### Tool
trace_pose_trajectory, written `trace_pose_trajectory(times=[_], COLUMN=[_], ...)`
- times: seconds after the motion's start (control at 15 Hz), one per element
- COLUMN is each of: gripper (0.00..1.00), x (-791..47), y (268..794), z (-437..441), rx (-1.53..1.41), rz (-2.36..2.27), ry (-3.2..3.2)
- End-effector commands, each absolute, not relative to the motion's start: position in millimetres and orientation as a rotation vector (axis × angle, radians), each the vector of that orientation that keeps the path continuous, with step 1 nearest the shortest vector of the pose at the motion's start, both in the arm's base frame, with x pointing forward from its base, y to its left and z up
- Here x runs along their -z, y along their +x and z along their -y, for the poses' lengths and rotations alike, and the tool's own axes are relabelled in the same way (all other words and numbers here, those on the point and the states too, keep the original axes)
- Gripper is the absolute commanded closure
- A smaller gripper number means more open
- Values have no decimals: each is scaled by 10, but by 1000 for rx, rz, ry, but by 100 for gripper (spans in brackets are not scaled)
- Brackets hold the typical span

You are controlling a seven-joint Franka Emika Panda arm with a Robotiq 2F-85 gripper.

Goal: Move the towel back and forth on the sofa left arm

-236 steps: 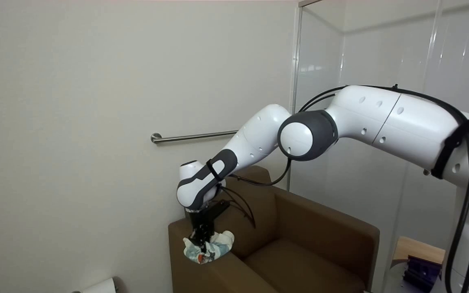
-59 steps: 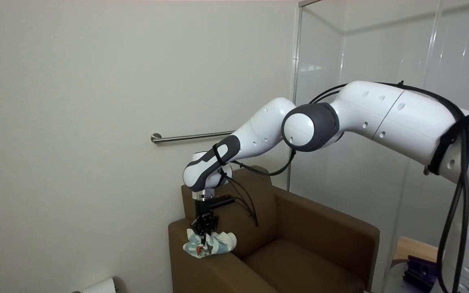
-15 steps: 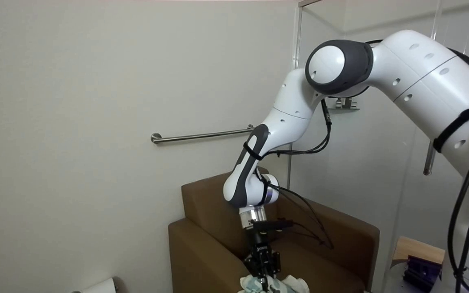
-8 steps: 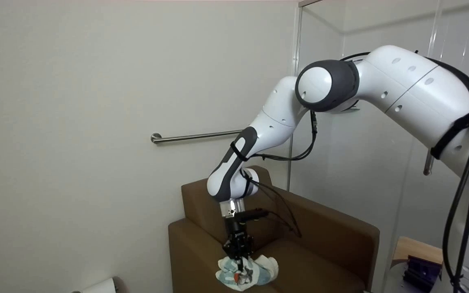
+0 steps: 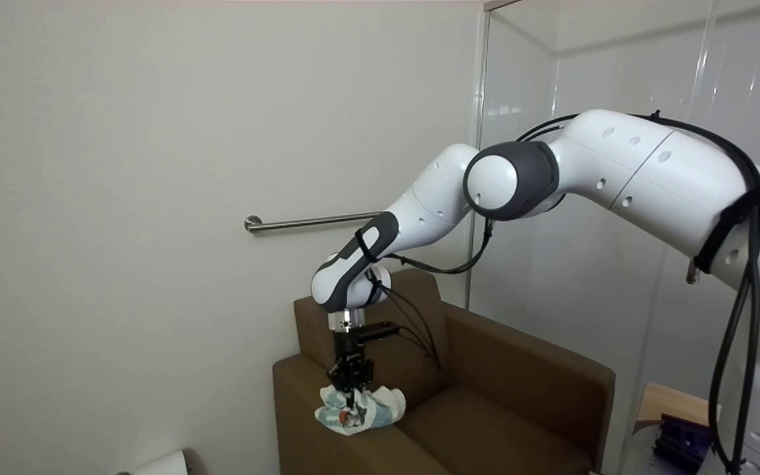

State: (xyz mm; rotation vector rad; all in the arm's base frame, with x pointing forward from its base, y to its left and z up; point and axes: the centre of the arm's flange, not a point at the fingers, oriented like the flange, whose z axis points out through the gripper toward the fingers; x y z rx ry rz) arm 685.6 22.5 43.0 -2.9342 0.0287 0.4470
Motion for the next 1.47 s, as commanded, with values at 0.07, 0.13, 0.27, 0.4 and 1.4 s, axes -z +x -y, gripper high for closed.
trace_pose_trajectory(times=[0.07, 0.13, 0.27, 0.4, 1.4], gripper=[91, 91, 91, 91, 91], x=[-524, -556, -616, -692, -347], y=[7443, 7494, 7539, 7547, 6596], z=[-189, -194, -205, -193, -466], rx=[-330, -310, -287, -270, -572], rz=[19, 23, 41, 57, 212], ry=[-2974, -2974, -2968, -2941, -2714])
